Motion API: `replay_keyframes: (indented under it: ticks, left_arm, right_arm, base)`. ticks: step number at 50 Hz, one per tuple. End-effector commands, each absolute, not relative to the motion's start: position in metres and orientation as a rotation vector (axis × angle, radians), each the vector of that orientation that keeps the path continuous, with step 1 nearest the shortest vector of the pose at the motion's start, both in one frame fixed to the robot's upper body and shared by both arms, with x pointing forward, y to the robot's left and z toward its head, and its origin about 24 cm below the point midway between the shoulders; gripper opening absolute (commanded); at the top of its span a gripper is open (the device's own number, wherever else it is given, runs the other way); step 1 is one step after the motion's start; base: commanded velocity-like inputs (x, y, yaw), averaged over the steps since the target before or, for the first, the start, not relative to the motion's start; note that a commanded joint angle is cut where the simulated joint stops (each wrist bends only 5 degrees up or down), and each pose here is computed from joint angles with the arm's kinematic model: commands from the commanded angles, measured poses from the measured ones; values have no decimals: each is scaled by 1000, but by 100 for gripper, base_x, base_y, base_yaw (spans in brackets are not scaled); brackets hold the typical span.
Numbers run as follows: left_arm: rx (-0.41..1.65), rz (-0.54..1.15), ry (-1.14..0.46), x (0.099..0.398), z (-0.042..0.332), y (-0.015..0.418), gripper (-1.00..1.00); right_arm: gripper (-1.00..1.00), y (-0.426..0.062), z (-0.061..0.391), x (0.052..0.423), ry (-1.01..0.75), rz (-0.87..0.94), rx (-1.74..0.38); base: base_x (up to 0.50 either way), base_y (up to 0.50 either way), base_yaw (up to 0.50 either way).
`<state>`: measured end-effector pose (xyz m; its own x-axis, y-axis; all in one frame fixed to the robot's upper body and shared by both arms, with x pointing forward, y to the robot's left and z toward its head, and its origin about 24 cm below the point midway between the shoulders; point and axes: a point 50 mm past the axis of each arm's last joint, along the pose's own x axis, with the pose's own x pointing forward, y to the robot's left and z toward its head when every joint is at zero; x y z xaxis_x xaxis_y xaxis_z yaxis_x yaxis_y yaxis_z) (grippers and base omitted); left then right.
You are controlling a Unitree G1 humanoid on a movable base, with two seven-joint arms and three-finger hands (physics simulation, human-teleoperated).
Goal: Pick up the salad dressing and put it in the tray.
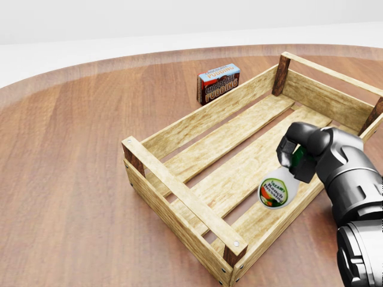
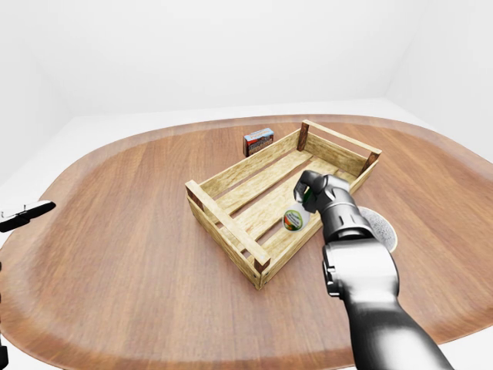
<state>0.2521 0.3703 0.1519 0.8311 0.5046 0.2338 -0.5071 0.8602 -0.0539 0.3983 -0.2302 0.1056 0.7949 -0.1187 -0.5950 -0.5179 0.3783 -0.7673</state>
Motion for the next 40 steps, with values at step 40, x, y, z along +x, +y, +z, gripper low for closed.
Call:
replay_keyframes:
  ticks: [40]
  left_arm:
    - [3, 533, -208, 255, 143, 370, 100]
  right_arm:
    - [-99, -215, 106, 403, 591, 254, -1366]
  base:
    - [0, 0, 0]
